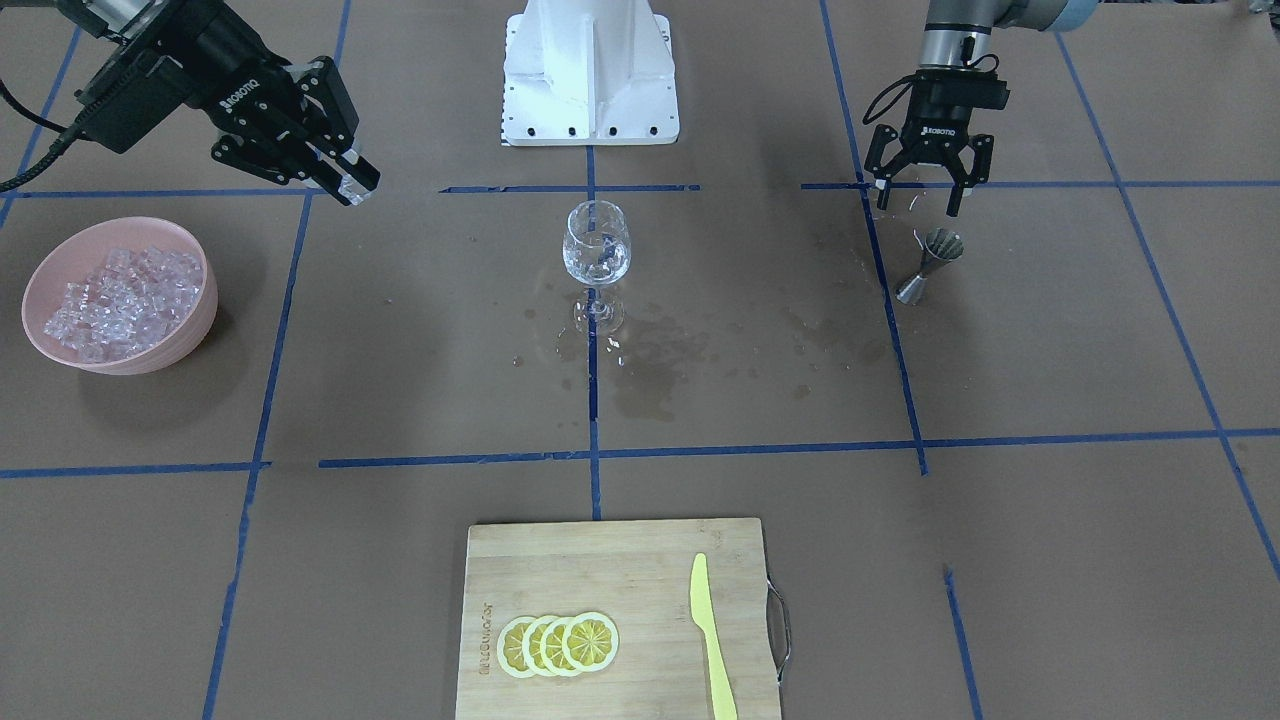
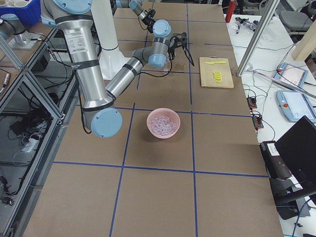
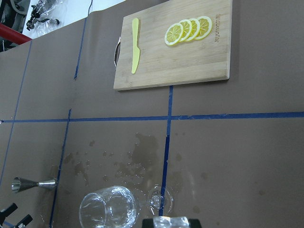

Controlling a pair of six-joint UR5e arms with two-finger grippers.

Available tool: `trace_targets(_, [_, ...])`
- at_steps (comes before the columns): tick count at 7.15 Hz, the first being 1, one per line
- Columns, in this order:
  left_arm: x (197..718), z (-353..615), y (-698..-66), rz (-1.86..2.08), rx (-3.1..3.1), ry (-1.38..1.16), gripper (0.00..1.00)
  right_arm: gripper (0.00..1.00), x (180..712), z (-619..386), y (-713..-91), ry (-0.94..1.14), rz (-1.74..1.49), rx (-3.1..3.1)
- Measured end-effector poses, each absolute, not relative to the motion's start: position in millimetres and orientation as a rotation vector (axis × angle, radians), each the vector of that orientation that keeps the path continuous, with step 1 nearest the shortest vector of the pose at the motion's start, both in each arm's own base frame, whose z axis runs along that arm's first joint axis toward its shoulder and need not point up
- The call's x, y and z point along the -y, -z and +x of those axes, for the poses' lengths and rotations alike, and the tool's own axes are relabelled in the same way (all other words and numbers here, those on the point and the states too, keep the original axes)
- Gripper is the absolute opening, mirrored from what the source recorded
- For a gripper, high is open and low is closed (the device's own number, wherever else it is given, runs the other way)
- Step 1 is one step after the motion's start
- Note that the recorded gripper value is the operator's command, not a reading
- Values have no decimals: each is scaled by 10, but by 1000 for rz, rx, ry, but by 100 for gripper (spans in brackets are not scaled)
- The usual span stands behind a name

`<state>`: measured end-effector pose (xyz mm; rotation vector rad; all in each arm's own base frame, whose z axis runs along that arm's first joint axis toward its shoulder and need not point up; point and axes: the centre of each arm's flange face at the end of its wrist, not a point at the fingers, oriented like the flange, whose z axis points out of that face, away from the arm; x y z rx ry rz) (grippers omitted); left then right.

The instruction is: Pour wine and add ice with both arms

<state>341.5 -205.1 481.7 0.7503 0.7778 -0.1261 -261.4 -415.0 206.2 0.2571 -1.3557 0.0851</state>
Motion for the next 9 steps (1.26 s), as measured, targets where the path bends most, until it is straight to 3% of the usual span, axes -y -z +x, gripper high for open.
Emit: trace_targets(9, [1713, 2953, -4052, 376, -789, -71, 100, 0, 3868, -3992, -1263, -69, 241, 1312])
